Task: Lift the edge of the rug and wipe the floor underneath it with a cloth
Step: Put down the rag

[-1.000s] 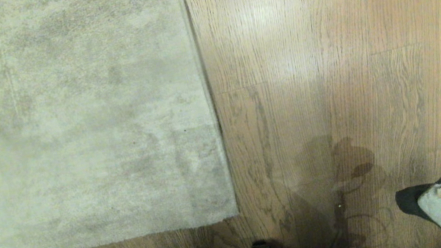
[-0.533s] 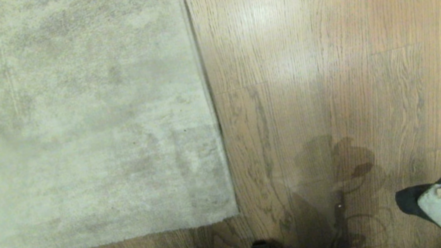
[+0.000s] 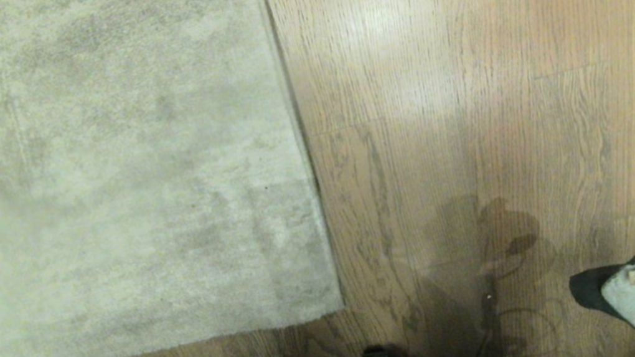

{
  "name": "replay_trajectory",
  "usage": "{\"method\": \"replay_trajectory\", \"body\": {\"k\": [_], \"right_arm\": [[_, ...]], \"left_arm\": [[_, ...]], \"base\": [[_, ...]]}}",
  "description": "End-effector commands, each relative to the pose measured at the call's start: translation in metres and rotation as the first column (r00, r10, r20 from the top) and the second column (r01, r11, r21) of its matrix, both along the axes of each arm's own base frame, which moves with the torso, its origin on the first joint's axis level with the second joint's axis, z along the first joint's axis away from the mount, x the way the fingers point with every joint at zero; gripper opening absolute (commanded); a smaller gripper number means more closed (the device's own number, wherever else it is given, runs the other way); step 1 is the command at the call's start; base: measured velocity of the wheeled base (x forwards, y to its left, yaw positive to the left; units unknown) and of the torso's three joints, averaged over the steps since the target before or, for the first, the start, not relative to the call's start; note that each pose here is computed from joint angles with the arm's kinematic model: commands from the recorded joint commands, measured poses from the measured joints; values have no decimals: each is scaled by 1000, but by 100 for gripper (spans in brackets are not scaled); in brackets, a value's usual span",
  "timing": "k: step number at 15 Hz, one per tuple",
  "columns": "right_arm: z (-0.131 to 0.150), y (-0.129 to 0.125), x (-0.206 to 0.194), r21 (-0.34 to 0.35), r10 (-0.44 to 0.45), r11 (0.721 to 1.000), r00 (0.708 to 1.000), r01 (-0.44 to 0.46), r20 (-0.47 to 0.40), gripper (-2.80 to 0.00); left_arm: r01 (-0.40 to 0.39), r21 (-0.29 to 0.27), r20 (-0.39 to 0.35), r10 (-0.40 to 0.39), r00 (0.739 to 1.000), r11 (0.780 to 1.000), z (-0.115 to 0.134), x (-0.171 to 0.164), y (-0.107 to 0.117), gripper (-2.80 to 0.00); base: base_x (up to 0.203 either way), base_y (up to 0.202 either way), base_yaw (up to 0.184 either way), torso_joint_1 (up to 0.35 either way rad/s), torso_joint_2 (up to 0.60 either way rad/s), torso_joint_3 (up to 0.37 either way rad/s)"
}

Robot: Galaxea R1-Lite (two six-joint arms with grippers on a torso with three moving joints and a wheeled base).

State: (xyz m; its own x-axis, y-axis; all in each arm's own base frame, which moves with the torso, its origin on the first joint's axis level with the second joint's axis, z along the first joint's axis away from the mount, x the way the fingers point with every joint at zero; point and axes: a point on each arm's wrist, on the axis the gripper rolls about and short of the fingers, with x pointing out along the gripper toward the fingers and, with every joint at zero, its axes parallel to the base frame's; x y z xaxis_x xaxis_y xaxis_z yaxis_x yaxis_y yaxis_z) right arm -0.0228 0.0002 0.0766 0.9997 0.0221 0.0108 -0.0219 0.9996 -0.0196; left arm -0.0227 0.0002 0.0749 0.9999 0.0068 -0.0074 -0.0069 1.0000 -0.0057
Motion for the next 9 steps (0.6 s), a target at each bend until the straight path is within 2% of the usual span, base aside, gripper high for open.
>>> {"method": "replay_trajectory", "body": {"k": [1, 6, 9], "right_arm": [[0, 0, 0, -1, 1, 1000, 1000, -1, -2, -280], [0, 0, 0, -1, 1, 1000, 1000, -1, -2, -280], [0, 0, 0, -1, 1, 1000, 1000, -1, -2, -280]], "left_arm": [[-1, 0, -2, 1, 1000, 1000, 0, 0, 0, -280], [-1, 1, -1, 1, 1000, 1000, 0, 0, 0, -280], [-1, 1, -1, 1, 1000, 1000, 0, 0, 0, -280]], "base": [[0, 0, 0, 0, 0, 0], [0, 0, 0, 0, 0, 0], [3, -109, 11, 1, -1, 1]]}}
